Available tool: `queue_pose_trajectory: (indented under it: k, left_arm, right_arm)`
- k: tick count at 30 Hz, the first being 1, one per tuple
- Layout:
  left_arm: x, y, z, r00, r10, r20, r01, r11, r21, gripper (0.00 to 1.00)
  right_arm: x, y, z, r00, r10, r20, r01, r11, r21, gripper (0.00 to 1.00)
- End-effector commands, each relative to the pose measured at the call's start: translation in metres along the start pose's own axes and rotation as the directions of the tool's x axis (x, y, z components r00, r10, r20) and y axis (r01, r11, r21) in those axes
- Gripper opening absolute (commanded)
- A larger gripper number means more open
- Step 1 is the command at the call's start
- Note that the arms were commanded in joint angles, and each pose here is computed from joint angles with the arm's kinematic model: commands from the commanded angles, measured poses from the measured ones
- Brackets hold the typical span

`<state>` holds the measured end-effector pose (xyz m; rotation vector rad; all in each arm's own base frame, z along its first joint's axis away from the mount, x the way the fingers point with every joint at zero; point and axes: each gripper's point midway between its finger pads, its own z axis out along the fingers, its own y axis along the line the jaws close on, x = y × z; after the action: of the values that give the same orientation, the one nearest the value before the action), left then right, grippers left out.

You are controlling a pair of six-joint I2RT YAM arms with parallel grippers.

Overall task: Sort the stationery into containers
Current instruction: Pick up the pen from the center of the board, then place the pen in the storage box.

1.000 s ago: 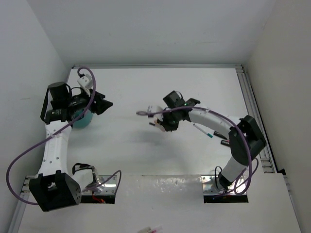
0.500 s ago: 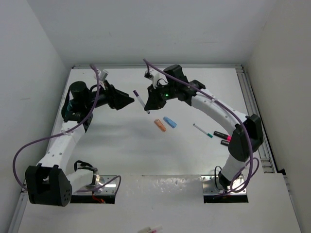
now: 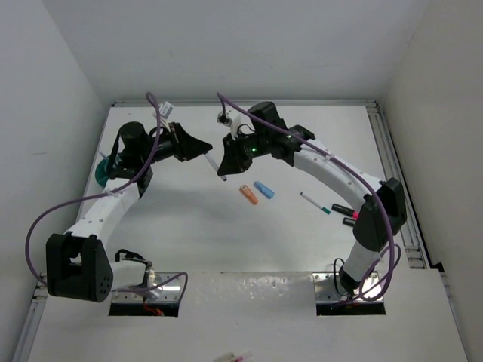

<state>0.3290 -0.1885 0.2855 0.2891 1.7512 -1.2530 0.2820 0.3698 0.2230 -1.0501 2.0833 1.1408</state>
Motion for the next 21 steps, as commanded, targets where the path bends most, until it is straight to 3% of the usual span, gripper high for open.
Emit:
queue_pose_trajectory:
  k: [1,2,4,5,6,7,9,10,11,13,14,15,19,21]
  left_arm:
    - [-0.030,-0.025,0.000,0.994,0.087,0.071,-0.091,0.994,0.054,0.27]
    - [-0.029,-0.025,-0.001,0.993,0.095,0.069,-0.099,0.994,0.055,0.12]
    - [-0.031,-0.025,-0.008,0.988,0.139,0.070,-0.141,0.989,0.035,0.00]
    - [-0.031,-0.023,-0.012,0.986,0.154,0.066,-0.155,0.988,0.021,0.00]
    - [-0.032,-0.017,-0.022,0.986,0.156,0.058,-0.155,0.988,-0.020,0.00]
    - [-0.040,-0.015,-0.029,0.969,0.242,0.060,-0.239,0.970,-0.051,0.00]
    - [-0.046,0.005,-0.058,0.963,0.267,0.026,-0.258,0.950,-0.174,0.00]
    - [-0.060,0.011,-0.071,0.926,0.377,0.014,-0.364,0.902,-0.232,0.00]
    - [-0.058,0.025,-0.085,0.933,0.360,-0.017,-0.347,0.885,-0.311,0.00]
    - [-0.078,0.052,-0.127,0.891,0.450,-0.054,-0.423,0.783,-0.455,0.00]
    - [-0.084,0.066,-0.151,0.904,0.423,-0.066,-0.388,0.745,-0.543,0.00]
    - [-0.089,0.075,-0.164,0.865,0.485,-0.126,-0.464,0.681,-0.566,0.00]
    - [-0.101,0.114,-0.222,0.840,0.511,-0.182,-0.473,0.526,-0.707,0.00]
    - [-0.108,0.127,-0.243,0.836,0.524,-0.163,-0.453,0.491,-0.744,0.00]
  right_arm:
    - [-0.017,0.014,0.001,0.999,-0.037,0.033,0.038,0.999,-0.038,0.00]
    - [-0.017,0.012,0.002,0.999,-0.032,0.032,0.033,0.999,-0.028,0.00]
    - [-0.016,0.010,0.002,0.999,-0.023,0.023,0.024,1.000,-0.017,0.20]
    - [-0.016,0.008,0.000,0.999,-0.020,0.025,0.021,1.000,-0.004,0.32]
    - [-0.017,0.007,-0.002,1.000,-0.012,0.028,0.012,1.000,0.007,0.57]
    - [-0.015,0.001,-0.005,1.000,-0.003,0.029,0.003,1.000,0.029,0.63]
    - [-0.014,-0.005,-0.015,1.000,0.001,0.031,-0.003,0.998,0.061,0.71]
    - [-0.007,-0.012,-0.018,1.000,0.006,0.020,-0.008,0.997,0.082,0.72]
    - [-0.007,-0.022,-0.026,0.999,0.012,0.033,-0.015,0.993,0.118,0.72]
    - [0.001,-0.033,-0.030,0.999,0.034,0.028,-0.038,0.989,0.145,0.72]
    - [0.002,-0.037,-0.034,0.999,0.041,0.033,-0.045,0.987,0.155,0.72]
    - [0.003,-0.038,-0.034,0.999,0.043,0.031,-0.048,0.986,0.158,0.72]
    - [0.007,-0.042,-0.032,0.999,0.046,0.029,-0.051,0.984,0.171,0.72]
    - [0.011,-0.045,-0.030,0.998,0.053,0.023,-0.056,0.983,0.175,0.72]
